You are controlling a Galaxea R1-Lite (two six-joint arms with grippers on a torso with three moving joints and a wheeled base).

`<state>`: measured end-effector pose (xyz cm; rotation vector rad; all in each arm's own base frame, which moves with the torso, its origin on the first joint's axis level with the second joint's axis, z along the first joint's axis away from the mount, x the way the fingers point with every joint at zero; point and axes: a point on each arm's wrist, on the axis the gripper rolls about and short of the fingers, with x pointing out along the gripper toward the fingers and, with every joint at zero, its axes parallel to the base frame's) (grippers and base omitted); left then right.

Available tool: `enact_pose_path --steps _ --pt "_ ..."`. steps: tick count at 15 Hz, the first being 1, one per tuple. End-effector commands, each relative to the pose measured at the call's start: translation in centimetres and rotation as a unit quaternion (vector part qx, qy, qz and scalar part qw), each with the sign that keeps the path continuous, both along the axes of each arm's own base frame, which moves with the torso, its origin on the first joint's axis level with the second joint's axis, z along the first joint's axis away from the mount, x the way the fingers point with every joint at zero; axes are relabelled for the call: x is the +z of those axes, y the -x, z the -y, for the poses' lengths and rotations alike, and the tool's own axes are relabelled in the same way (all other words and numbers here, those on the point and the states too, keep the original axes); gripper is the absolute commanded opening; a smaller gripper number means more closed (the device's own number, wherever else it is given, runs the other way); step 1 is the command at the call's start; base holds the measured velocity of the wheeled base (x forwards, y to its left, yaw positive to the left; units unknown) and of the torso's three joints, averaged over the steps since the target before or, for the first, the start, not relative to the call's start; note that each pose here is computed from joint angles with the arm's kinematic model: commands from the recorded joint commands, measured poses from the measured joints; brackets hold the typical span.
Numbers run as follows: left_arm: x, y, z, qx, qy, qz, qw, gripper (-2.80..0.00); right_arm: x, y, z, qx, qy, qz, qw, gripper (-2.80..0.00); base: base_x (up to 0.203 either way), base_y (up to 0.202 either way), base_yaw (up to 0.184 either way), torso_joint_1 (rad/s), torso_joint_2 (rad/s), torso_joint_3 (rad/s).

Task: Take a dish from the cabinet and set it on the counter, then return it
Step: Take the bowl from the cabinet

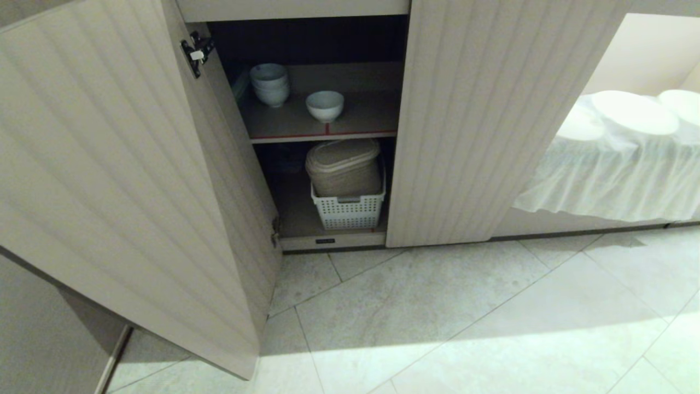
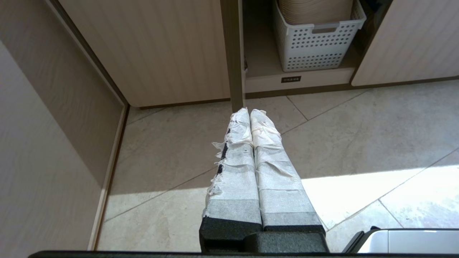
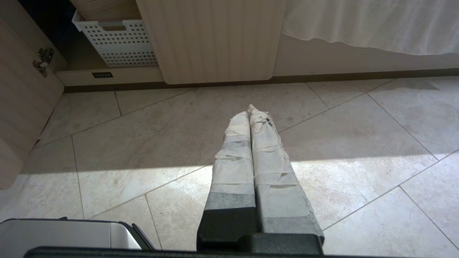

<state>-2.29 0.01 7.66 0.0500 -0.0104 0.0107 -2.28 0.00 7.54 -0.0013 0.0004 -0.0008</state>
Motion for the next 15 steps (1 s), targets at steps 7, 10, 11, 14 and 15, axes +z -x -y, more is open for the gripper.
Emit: enact_pose_path --steps 7,10,11,14,15 --pt "0.00 -0.01 0.00 0.001 0.000 -0.001 1.0000 -2.80 0.00 0.00 0.00 0.000 0.000 0.000 1.000 -2.80 0.000 0.000 0.000 0.000 0.00 0.000" --pt "-0.02 -0.01 0.00 0.000 0.002 -0.001 1.0000 -2.80 0.00 0.00 0.00 0.001 0.000 0.000 1.000 -2.80 0.000 0.000 0.000 0.000 0.00 0.000" --pt "0.02 0.00 0.00 0.000 0.003 0.000 1.0000 -2.80 0.00 0.00 0.00 0.000 0.000 0.000 1.000 -2.80 0.000 0.000 0.000 0.000 0.00 0.000" --pt "0.02 0.00 0.00 0.001 0.004 0.000 1.0000 -2.80 0.00 0.00 0.00 0.000 0.000 0.000 1.000 -2.80 0.000 0.000 0.000 0.000 0.00 0.000" --pt "0.02 0.00 0.00 0.001 0.004 0.000 1.0000 -2.80 0.00 0.00 0.00 0.000 0.000 0.000 1.000 -2.80 0.000 0.000 0.000 0.000 0.00 0.000"
